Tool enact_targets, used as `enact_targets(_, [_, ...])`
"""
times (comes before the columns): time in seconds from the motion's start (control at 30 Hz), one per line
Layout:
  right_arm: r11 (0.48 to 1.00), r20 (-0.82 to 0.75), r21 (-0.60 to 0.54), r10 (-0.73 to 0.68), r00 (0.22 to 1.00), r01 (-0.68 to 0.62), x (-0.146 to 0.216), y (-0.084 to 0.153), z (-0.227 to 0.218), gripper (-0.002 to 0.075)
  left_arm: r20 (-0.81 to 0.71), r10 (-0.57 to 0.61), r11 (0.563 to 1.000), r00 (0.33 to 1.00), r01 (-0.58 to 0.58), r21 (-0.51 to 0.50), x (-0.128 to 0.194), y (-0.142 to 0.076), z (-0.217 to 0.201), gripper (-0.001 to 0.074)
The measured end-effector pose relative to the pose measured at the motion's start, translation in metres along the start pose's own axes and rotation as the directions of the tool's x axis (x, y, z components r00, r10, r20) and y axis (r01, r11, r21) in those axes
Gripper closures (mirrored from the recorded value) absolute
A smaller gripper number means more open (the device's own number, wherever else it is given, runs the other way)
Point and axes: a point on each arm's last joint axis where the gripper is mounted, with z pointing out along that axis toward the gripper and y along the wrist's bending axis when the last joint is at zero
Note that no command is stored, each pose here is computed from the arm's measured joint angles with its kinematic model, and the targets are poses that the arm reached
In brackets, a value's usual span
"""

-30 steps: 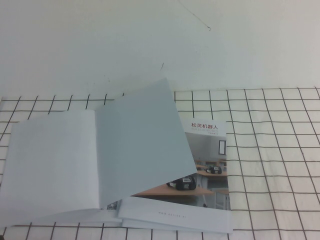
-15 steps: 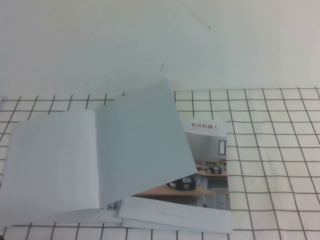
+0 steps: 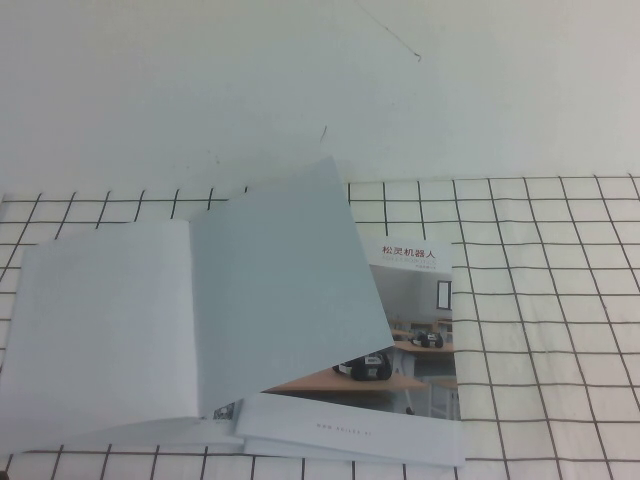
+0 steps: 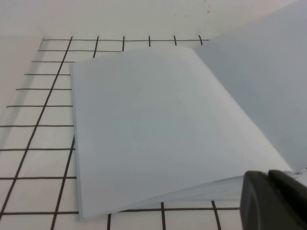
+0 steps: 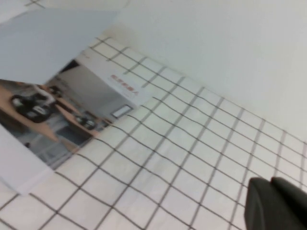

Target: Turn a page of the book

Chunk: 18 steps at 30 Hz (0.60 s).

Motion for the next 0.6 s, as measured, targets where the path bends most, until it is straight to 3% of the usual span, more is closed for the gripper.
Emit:
enact_targets(0.23, [0.986,-0.003,0.167,-0.006,1.0,0.007,0.003,-0.0075,-0.0096,0.0726,-0.001,0.002,1.0,1.0,-0.002,0.0,0.0001,0.0,0.0,0.0738])
enact_targets(0.6, [0.983,-0.018,0.158,0.095,0.995,-0.09,0.0068,-0.0059,-0.009,0.0726,-0.001,0.002,1.0,1.0,-0.002,0.0,0.0001,0.0,0.0,0.0738])
